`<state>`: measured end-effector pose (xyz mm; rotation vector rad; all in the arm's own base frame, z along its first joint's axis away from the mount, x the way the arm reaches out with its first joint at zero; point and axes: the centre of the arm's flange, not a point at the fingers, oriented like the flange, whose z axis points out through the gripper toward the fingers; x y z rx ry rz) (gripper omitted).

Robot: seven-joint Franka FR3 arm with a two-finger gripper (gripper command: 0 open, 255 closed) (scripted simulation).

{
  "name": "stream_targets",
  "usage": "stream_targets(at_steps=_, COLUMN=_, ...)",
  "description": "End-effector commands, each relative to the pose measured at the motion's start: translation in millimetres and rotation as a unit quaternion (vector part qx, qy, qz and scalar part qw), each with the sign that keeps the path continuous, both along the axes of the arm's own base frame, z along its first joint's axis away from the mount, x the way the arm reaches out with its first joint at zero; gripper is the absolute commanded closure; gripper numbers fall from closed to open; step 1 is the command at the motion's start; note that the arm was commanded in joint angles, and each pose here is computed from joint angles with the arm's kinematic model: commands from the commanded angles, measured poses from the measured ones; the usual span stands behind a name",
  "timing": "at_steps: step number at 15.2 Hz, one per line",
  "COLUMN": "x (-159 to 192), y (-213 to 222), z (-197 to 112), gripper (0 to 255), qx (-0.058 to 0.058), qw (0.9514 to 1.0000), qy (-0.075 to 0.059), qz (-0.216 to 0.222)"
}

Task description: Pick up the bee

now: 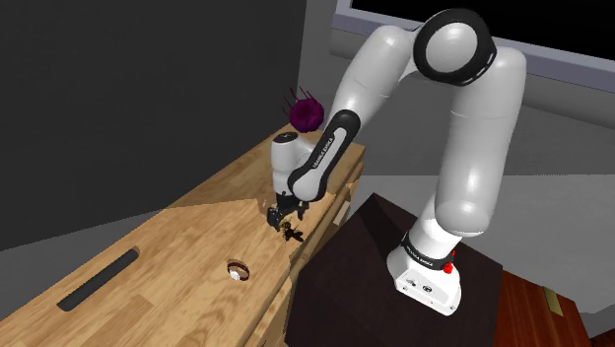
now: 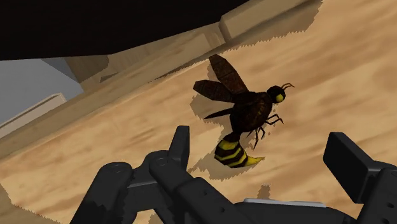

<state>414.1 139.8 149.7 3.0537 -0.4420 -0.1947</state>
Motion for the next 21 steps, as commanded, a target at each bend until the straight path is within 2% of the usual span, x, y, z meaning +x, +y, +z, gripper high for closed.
stream_targets(at_steps=1, x=1.7, y=2.2, z=-11.6, gripper=0, qx=0.000, qw=1.0000, qy=-0.001, qz=-0.002)
stream_targets(at_steps=7, x=1.7, y=2.2, z=-46.4, gripper=0, qx=0.000, qw=1.0000, qy=-0.001, qz=-0.002)
stream_targets(at_steps=9, x=1.7, y=2.2, z=-46.4, gripper=0, qx=0.000, qw=1.0000, qy=-0.001, qz=-0.001)
stream_targets(at_steps=10, x=1.0, y=2.6, z=-46.2, gripper=255, qx=0.000, qw=1.0000, qy=-0.001, qz=-0.001)
stream_targets(at_steps=19, x=1.7, y=2.2, z=-46.4, gripper=255, qx=0.000, qw=1.0000, qy=-0.001, qz=-0.002)
stream_targets(at_steps=21, x=1.7, y=2.2, z=-35.8, gripper=255, qx=0.000, qw=1.0000, qy=-0.001, qz=-0.002)
